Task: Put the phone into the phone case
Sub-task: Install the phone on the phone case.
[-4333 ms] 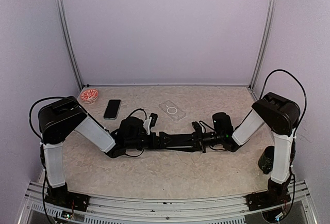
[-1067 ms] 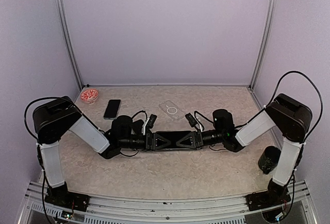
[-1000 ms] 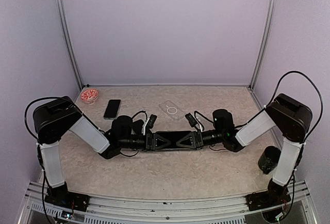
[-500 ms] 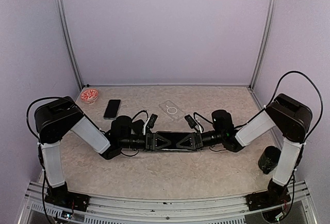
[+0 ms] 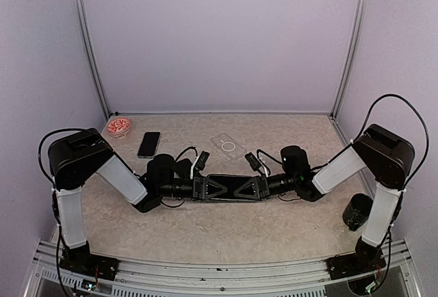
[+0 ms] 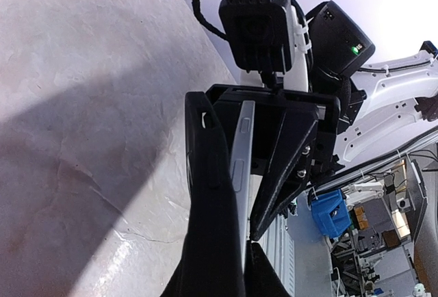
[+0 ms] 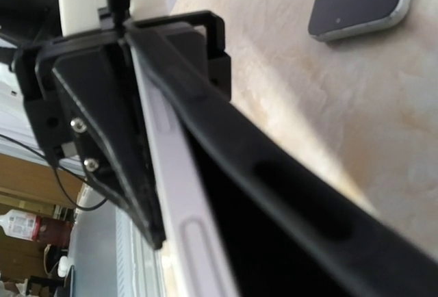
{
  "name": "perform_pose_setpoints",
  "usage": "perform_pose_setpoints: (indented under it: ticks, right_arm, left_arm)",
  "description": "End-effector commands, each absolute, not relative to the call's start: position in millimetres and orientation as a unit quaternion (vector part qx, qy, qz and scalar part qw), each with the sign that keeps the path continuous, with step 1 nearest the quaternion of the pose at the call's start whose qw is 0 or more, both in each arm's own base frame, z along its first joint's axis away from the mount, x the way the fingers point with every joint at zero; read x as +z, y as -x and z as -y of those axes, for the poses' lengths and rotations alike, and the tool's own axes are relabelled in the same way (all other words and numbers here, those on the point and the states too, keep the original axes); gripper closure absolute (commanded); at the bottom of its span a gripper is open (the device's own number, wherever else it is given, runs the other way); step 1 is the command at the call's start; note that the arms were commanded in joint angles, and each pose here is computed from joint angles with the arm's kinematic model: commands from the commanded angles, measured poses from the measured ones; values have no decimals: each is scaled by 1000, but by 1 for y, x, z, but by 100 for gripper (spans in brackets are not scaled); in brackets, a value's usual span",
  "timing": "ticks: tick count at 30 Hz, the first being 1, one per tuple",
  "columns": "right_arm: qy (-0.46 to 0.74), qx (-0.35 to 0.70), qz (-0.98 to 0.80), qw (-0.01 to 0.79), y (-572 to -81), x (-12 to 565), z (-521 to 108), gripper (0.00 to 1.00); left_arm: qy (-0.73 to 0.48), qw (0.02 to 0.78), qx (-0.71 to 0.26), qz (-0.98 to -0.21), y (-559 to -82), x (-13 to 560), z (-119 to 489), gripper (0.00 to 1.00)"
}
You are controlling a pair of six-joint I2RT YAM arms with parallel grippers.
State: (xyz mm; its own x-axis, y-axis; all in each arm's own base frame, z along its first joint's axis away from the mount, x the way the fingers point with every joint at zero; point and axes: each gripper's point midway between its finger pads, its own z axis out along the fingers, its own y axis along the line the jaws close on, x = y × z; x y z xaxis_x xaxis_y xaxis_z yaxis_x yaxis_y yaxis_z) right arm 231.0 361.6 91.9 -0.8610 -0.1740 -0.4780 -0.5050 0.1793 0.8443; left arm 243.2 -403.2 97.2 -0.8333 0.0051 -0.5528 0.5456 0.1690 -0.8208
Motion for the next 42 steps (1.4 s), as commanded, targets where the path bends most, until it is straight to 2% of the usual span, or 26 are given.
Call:
perform_pose_setpoints:
  ticks: [1,8,21,30,42]
  right_arm:
    - [237,599,-750,147,-228,100,-368,75]
    - [238,593,-754,152,-230,106,-366,74]
    - [253,529,-790,180,-236,114,-352,65]
    - [261,496,-805,194,-238,115,-343,58]
    - [266,469,-814,215,-235,126,-327,55]
  left_arm:
    - [-222,246,-645,-688,-235,126,411,87]
    - [-221,253,-635,-695,-238,123,409,92]
    - [-228,287,-608,-704,-243,131,397,100]
    - [-235,301,-601,-703,-241,136,393,100]
    - [-245,321,-589,-700,-242,147,390,100]
